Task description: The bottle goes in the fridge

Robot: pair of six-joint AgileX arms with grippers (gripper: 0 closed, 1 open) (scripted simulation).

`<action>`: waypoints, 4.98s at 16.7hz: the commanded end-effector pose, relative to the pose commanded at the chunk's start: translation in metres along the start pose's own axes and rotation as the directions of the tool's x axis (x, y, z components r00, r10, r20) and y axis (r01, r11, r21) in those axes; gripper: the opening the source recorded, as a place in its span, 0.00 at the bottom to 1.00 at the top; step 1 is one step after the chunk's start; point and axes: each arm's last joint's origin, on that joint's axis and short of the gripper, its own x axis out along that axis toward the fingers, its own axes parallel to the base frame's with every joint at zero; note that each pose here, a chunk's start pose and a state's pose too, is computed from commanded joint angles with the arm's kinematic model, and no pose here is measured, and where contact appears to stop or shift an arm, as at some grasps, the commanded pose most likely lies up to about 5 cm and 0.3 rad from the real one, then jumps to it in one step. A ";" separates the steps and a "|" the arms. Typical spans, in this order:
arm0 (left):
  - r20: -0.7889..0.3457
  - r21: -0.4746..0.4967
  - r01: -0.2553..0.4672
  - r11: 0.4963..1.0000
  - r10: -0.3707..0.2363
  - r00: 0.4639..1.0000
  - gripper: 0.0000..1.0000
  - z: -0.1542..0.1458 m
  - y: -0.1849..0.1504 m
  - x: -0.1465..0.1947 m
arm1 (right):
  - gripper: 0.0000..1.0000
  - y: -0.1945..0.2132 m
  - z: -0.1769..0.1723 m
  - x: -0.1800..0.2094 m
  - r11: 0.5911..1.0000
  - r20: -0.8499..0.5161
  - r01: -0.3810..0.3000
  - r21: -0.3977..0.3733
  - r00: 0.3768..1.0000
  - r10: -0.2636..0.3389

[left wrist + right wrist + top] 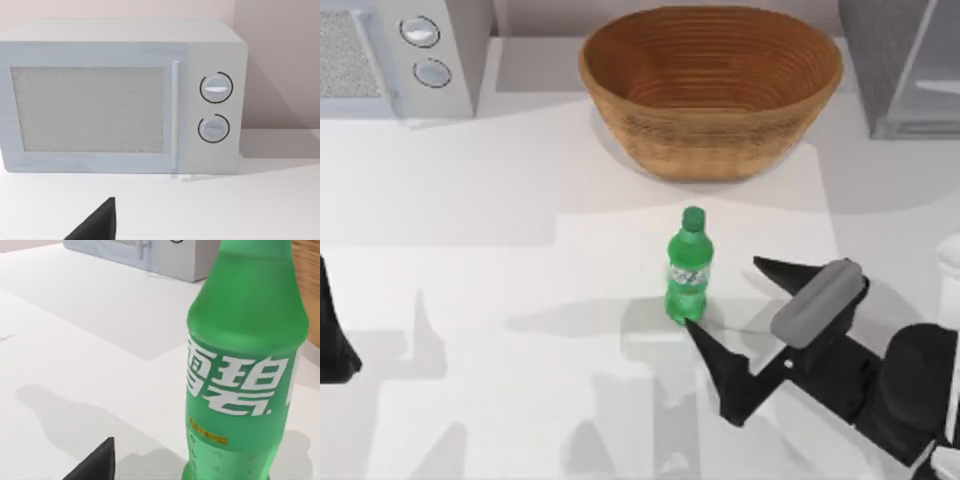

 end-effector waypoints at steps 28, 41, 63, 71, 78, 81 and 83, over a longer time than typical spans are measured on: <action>0.000 0.000 0.000 1.000 0.000 1.000 1.00 0.000 0.000 0.000 | 0.48 0.000 0.000 0.060 1.000 0.000 0.000 0.000 1.000 0.000; 0.000 0.000 0.000 1.000 0.000 1.000 1.00 0.000 0.000 0.000 | 0.01 0.000 0.000 0.060 1.000 0.000 0.000 0.000 1.000 0.000; 0.000 0.000 0.000 1.000 0.000 1.000 1.00 0.000 0.000 0.000 | 0.01 -0.070 0.042 -0.014 1.000 0.000 -0.001 0.003 1.000 0.001; 0.000 0.000 0.000 1.000 0.000 1.000 1.00 0.000 0.000 0.000 | 0.01 -0.085 0.061 -0.061 0.983 -0.038 0.186 0.001 0.982 -0.185; 0.000 0.000 0.000 1.000 0.000 1.000 1.00 0.000 0.000 0.000 | 0.01 -0.072 0.125 -0.117 0.937 0.191 0.348 -0.029 0.922 -0.336; 0.000 0.000 0.000 1.000 0.000 1.000 1.00 0.000 0.000 0.000 | 0.01 -0.063 0.130 -0.135 0.921 0.225 0.389 -0.024 0.900 -0.374; 0.000 0.000 0.000 1.000 0.000 1.000 1.00 0.000 0.000 0.000 | 0.01 -0.060 0.120 -0.145 0.898 0.173 0.440 -0.003 0.885 -0.433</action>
